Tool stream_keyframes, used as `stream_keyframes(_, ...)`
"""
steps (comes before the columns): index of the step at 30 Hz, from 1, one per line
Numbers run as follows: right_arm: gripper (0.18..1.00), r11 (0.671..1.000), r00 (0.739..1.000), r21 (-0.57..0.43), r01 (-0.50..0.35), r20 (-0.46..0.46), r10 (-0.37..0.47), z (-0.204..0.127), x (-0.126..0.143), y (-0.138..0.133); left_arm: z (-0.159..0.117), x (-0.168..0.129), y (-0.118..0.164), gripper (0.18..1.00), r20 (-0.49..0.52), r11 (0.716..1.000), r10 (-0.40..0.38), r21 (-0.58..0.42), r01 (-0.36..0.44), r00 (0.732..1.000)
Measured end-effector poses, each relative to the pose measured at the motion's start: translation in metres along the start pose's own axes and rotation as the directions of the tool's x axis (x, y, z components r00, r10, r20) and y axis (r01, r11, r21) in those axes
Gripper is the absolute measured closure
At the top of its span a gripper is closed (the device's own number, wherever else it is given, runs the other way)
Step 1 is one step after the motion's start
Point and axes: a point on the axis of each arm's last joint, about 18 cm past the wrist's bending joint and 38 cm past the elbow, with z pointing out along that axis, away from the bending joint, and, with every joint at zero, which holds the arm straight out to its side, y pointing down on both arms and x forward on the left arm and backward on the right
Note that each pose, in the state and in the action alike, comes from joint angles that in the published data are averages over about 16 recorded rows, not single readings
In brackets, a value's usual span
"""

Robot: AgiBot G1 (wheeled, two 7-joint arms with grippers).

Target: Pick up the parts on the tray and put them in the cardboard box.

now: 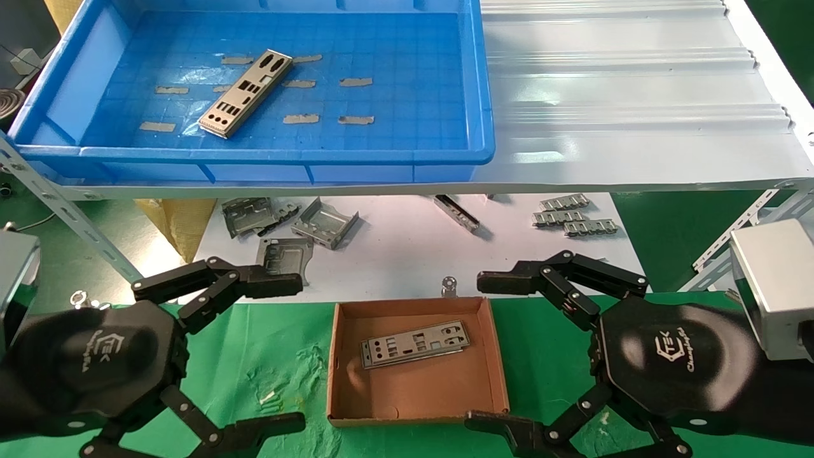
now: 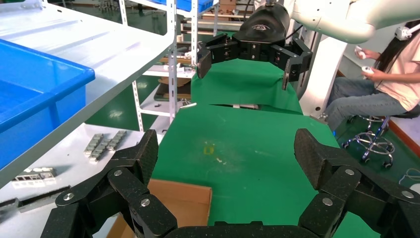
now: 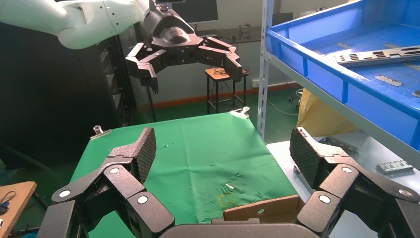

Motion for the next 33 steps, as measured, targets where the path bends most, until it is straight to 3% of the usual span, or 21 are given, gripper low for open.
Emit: stream_keyframes(33, 0.178, 1.0, 1.0, 0.0, 0.0, 0.0, 0.0, 0.0, 0.0, 0.0, 0.0001, -0.0003, 0.0001, 0.184, 0.001, 1.0, 0.0, 0.001, 0.0, 1.0)
